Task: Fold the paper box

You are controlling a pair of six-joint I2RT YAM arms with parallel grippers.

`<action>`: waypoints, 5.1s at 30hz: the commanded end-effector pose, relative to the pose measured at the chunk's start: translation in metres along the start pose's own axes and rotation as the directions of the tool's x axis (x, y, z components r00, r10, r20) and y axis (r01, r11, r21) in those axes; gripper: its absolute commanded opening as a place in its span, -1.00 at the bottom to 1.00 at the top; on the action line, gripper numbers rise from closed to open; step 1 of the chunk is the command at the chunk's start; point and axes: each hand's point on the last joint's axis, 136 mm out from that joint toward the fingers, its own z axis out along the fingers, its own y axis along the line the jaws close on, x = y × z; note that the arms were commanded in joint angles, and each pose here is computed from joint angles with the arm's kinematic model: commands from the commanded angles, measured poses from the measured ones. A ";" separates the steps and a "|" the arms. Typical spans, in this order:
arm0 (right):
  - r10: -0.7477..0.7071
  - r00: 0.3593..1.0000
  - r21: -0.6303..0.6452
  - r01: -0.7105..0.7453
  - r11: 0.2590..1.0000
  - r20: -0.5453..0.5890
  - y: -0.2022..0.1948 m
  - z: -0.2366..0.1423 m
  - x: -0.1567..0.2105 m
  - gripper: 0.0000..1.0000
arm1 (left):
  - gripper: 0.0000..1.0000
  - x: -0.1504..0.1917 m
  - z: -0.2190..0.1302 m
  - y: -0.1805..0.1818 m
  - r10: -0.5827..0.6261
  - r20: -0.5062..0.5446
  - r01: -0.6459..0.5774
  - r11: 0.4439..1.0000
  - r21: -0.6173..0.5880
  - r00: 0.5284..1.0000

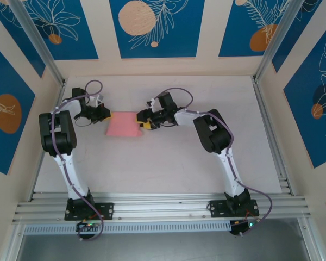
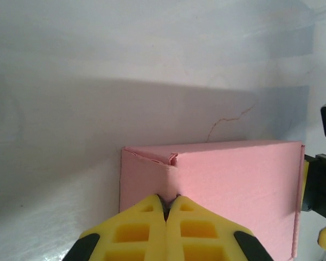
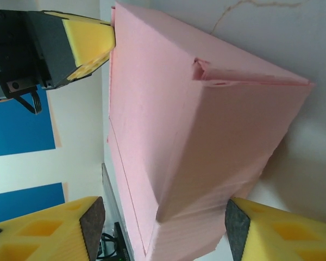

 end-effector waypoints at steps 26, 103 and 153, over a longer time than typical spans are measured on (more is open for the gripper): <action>0.061 0.997 -0.059 -0.058 0.997 0.044 -0.007 0.019 -0.016 0.34 | -1.00 0.048 0.027 0.049 -0.165 -0.192 0.146 0.983 -0.106 0.967; 0.085 0.996 0.080 -0.083 0.993 -0.029 -0.009 0.005 -0.006 0.33 | -1.00 0.025 -0.005 0.031 0.062 -0.077 -0.077 0.972 -0.221 0.995; -0.085 0.989 -0.096 0.097 0.991 0.118 0.052 0.000 -0.039 0.58 | -1.00 0.011 -0.007 0.024 0.083 -0.054 -0.092 0.975 -0.201 0.995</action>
